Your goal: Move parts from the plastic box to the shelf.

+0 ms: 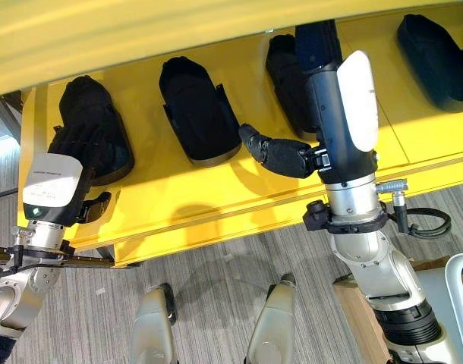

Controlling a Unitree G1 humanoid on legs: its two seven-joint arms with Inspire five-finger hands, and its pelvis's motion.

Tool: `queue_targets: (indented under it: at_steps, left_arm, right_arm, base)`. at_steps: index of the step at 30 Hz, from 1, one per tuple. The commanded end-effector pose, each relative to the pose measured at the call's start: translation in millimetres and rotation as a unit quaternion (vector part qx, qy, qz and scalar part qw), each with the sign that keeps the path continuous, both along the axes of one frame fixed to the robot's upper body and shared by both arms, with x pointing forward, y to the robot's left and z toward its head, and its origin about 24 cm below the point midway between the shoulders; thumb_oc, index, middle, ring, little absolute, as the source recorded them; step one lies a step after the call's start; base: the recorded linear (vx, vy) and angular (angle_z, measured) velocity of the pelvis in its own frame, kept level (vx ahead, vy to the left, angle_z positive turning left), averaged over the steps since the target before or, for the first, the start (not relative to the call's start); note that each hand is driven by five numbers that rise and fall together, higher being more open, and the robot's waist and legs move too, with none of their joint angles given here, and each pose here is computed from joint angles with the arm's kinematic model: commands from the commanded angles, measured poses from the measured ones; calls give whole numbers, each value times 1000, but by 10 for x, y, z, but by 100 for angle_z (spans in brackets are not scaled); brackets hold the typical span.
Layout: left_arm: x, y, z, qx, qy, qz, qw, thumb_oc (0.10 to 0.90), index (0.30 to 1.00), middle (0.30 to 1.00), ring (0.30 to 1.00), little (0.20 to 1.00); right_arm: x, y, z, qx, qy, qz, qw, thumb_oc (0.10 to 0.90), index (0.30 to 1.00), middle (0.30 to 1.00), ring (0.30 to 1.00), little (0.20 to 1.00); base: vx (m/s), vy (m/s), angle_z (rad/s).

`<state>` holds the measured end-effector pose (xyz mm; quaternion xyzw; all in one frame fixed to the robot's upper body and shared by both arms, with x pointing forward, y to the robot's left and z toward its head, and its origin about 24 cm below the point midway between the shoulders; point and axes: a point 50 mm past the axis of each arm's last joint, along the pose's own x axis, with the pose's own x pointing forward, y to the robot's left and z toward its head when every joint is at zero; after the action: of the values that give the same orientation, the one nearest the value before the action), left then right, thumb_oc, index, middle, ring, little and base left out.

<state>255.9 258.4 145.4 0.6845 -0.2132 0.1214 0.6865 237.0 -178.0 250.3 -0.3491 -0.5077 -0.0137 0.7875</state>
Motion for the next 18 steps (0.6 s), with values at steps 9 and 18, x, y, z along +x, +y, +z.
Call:
queue_targets:
  at_steps: [9, 18]
  left_arm:
    - [95, -40, 57, 80, 40, 15, 996, 900, 1000, 1000, 1000, 1000]
    - [65, 148, -118, 44, 85, 69, 993, 900, 1000, 1000, 1000, 1000]
  right_arm:
    - [-203, 106, 286, 34, -93, 60, 993, 900, 1000, 1000, 1000, 1000]
    - [-219, 82, 288, 34, -93, 58, 993, 900, 1000, 1000, 1000, 1000]
  base:
    - [0, 0, 0]
    - [0, 0, 0]
